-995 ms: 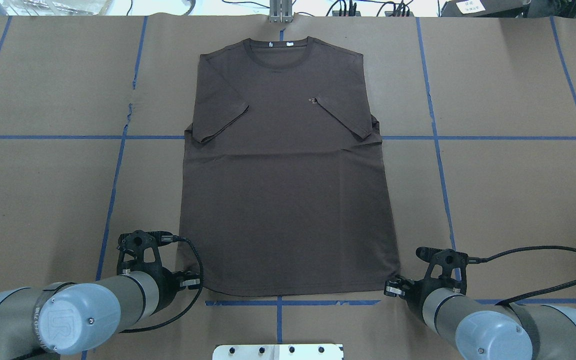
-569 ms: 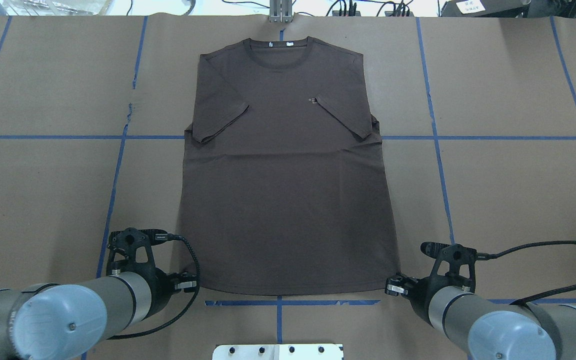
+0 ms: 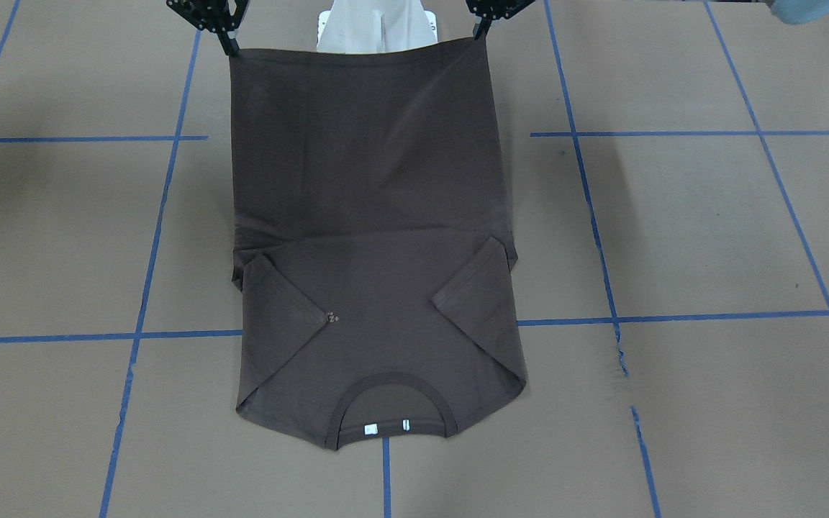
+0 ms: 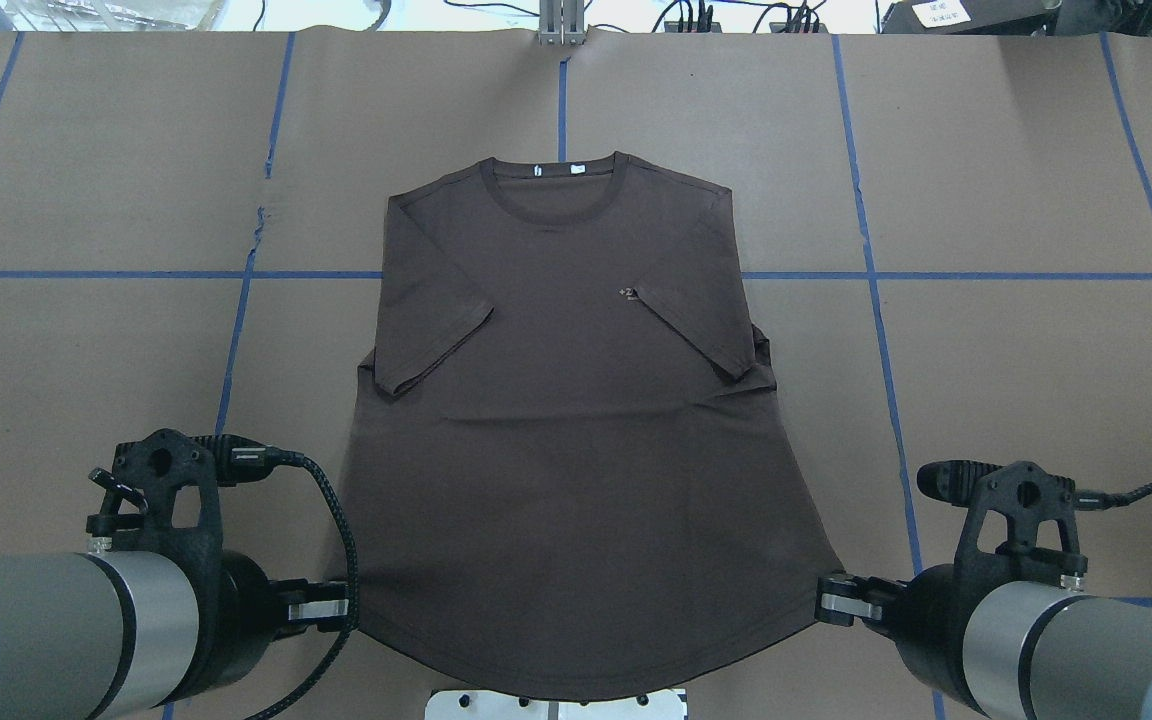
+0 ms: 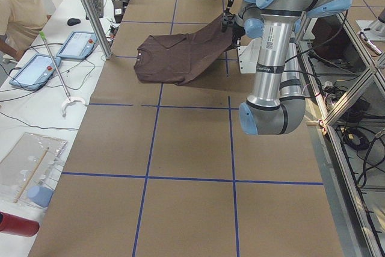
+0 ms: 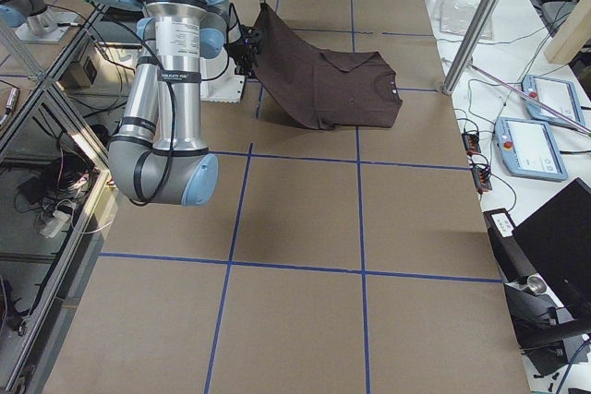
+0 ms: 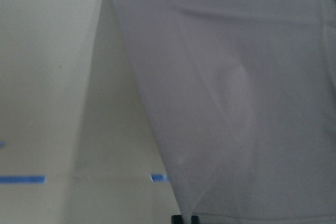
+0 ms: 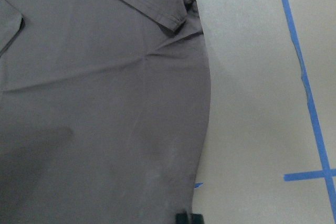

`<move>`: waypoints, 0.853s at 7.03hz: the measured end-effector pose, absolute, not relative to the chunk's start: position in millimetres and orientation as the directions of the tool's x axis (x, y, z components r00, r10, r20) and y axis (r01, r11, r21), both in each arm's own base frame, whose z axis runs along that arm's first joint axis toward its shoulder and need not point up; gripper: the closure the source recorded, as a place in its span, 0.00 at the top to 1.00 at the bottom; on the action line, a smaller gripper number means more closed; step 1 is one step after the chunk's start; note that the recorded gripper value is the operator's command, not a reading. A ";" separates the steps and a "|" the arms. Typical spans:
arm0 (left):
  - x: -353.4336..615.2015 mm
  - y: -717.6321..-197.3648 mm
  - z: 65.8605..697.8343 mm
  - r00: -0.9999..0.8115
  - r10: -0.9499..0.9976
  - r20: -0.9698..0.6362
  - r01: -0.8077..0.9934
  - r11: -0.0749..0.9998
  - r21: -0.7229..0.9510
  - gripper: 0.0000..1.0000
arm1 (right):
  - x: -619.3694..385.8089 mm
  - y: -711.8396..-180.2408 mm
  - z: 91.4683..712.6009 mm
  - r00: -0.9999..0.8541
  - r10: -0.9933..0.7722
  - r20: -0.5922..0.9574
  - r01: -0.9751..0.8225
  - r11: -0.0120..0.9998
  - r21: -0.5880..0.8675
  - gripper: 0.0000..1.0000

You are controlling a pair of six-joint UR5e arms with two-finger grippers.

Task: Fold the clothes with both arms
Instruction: 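Lift the hem with both grippers and fold it toward the collar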

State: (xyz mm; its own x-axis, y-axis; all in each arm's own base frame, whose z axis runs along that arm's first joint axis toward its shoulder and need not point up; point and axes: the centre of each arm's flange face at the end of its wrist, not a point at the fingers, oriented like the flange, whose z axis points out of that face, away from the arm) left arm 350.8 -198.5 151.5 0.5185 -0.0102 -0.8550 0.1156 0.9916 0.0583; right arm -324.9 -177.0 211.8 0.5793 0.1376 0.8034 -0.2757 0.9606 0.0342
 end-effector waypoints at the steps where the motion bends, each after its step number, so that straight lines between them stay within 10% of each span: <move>1: 348.7 -215.8 144.3 0.521 0.020 -0.853 0.126 0.987 0.100 0.00 | -324.3 -188.4 198.8 0.582 0.152 0.799 -0.292 0.956 0.031 0.00; 6: 350.5 -421.4 170.9 0.637 0.092 -0.765 0.299 0.886 0.355 0.00 | -331.4 -385.5 185.7 0.648 0.261 0.716 -0.439 0.896 0.071 0.00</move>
